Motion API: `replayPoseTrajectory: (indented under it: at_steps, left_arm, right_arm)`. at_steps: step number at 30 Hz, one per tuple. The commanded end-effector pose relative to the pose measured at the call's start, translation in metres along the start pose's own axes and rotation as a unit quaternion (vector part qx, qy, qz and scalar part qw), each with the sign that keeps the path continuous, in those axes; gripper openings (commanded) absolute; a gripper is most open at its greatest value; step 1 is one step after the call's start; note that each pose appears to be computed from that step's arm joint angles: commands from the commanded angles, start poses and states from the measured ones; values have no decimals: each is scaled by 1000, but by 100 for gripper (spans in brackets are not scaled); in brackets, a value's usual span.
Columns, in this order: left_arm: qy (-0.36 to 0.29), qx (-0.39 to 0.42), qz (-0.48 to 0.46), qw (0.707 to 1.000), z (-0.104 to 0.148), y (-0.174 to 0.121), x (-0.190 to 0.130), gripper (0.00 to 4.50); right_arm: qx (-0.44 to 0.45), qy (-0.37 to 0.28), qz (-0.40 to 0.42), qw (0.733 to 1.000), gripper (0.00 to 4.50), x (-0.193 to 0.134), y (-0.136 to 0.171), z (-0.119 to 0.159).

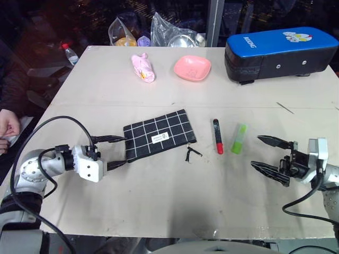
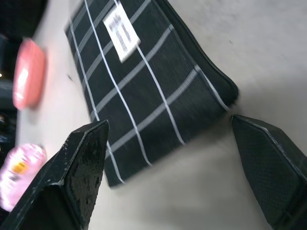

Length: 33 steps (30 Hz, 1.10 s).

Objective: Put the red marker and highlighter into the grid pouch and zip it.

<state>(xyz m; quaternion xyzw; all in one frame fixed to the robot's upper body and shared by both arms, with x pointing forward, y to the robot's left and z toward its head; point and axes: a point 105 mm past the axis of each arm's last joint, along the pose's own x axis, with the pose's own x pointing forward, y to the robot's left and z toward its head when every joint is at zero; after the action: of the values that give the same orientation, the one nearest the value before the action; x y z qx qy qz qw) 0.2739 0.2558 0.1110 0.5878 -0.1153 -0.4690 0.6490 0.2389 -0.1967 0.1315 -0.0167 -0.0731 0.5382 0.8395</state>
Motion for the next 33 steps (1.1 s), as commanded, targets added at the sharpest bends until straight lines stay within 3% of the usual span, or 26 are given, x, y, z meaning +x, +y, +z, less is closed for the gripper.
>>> replayPoseTrajectory:
  at_steps: [1,11,18,24,28,33]
  left_arm:
    - [-8,11,37,999,0,5,17,413]
    - [-12,12,126,992,3,27,56,413]
    - [-48,41,86,994,24,24,86,413]
    - [-29,38,83,995,19,30,98,413]
    - [-41,19,110,993,20,34,98,294]
    - [-53,-4,141,989,23,33,95,39]
  right_arm:
    - [-22,-11,2,1000,450,3,2,8]
    - [-28,-13,-3,1000,450,6,2,9]
    - [-29,-16,-7,999,450,8,2,8]
    - [-30,-17,-12,999,450,8,3,7]
    - [-32,-13,-18,999,450,5,3,4]
    - [-34,-10,-20,999,450,4,2,3]
